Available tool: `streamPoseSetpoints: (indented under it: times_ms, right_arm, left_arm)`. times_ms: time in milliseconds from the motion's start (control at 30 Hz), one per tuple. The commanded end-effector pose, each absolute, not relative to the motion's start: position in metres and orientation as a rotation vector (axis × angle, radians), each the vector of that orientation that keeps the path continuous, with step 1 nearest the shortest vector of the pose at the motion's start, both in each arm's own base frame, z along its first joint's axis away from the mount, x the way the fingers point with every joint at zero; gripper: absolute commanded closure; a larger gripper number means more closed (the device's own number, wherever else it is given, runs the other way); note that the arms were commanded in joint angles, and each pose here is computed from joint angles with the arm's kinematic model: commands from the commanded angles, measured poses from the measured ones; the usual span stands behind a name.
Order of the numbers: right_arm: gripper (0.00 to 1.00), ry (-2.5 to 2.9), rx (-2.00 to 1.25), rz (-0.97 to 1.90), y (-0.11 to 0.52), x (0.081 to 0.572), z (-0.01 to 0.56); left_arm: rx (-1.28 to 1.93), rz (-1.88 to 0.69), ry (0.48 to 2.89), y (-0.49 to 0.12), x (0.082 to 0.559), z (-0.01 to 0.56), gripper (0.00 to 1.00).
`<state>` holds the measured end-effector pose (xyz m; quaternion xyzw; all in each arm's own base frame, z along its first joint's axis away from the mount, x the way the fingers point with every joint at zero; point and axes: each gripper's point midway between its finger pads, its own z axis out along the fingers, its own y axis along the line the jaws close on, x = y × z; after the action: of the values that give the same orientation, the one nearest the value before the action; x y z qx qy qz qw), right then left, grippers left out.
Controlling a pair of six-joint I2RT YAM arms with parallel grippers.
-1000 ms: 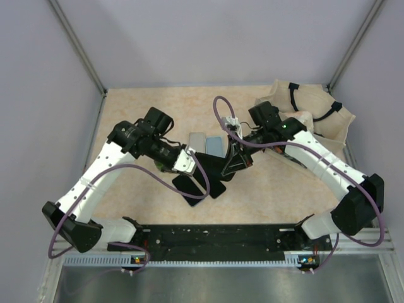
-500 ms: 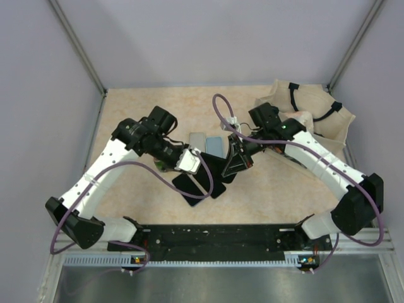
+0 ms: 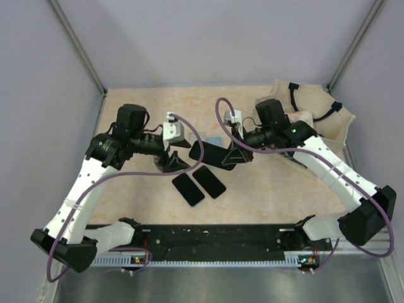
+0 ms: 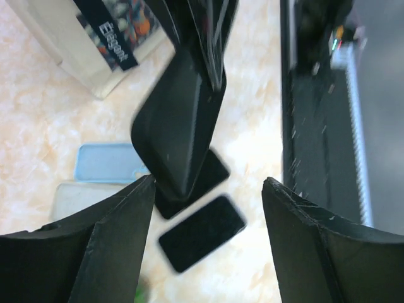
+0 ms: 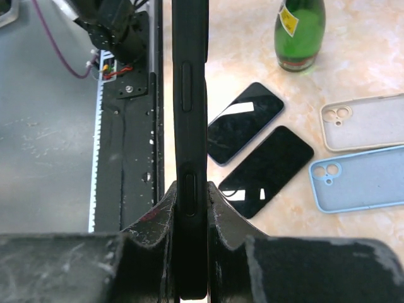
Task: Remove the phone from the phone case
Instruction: Remove the phone case from the phone.
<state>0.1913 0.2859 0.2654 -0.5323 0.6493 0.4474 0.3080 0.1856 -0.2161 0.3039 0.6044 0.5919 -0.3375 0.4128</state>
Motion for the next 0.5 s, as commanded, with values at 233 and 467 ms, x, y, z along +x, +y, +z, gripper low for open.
streamPoseSetpoints:
  times_ms: [233,467]
  right_arm:
    - [1.0,1.518,-1.424,1.071,0.296,0.198,0.31]
    - [1.0,1.515,-1.427,1.066,0.295,0.198,0.31]
  left_arm:
    - [0.963,-1.348,1.626,-0.263,0.206,0.36,0.39]
    - [0.881,-1.395,1.657,-0.27,0.22,0.355,0.43]
